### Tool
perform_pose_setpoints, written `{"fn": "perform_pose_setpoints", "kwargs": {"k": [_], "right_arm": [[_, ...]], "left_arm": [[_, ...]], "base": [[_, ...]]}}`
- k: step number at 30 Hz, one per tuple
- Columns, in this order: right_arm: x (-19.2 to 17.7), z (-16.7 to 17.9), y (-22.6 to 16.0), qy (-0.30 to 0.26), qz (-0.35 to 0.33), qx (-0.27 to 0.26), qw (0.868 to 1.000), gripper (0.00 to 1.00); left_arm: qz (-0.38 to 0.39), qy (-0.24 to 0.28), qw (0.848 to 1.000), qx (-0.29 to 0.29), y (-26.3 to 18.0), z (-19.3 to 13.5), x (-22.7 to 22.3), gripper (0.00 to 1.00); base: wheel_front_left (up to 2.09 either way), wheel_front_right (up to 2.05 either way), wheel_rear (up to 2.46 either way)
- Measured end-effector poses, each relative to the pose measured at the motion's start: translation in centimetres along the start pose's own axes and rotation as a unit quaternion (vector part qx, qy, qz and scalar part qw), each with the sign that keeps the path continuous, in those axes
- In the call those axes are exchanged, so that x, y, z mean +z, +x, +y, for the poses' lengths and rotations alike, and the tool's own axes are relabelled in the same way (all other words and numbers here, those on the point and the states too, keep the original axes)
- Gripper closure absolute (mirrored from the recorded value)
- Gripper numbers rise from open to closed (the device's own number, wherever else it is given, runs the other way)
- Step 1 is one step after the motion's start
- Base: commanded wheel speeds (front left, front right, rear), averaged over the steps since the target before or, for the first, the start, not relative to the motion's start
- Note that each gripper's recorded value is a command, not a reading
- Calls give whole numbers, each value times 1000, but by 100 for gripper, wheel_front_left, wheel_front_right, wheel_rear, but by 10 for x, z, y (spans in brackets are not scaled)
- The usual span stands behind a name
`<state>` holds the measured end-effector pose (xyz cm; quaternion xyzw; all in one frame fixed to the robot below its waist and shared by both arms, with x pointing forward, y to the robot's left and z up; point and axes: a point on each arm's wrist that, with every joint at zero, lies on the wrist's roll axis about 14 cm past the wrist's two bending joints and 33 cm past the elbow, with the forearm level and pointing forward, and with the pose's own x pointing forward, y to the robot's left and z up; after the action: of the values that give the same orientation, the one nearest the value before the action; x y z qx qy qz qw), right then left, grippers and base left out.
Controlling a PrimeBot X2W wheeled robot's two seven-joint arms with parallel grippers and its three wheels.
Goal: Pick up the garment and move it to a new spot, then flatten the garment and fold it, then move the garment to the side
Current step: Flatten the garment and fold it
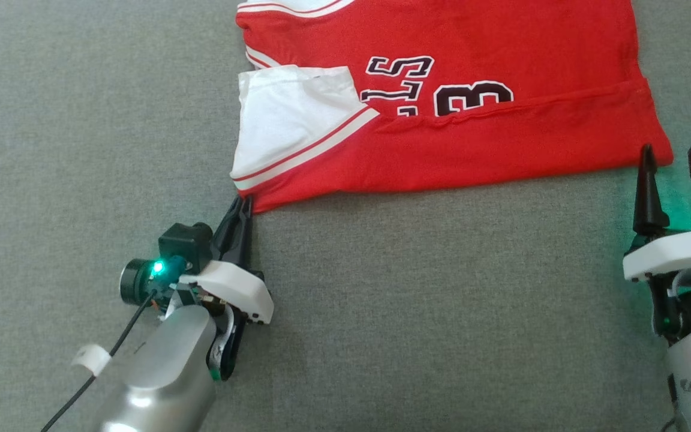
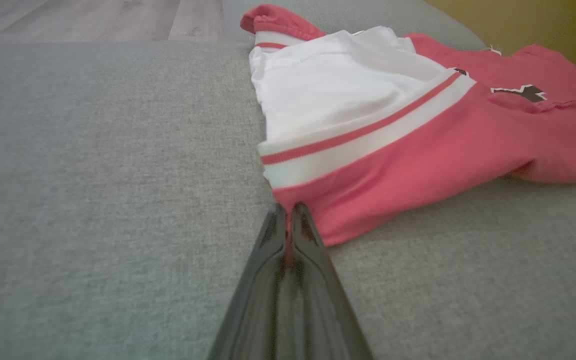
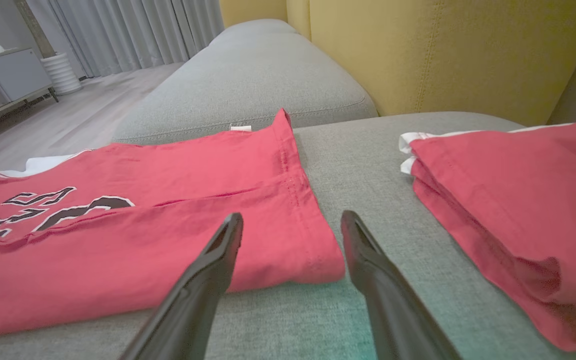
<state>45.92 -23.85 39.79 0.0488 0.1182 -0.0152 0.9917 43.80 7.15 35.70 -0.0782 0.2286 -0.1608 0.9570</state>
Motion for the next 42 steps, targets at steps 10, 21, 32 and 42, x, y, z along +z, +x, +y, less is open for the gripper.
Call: {"fn": "perform_pose_setpoints", "kwargs": {"k": [10,21,32,42], "right_arm": [[-22,-11,-8,10,52,-16,998,0],[-20,-25,10,-18,84,-19,996,0],[-42,-26,11,-28,158,-15,987,55],[-30,-17,6,-17,161,6,987,100]], "left_arm": [[-29,44,999,-2,-18,3,16,100],[-54,75,996,3,-27,12,38,100],[-58,83,995,4,-29,13,43,100],[-67,88,994,5,-41,10,48,100]], "base": [[0,0,0],[0,0,0],[0,0,0],[0,0,0]]}}
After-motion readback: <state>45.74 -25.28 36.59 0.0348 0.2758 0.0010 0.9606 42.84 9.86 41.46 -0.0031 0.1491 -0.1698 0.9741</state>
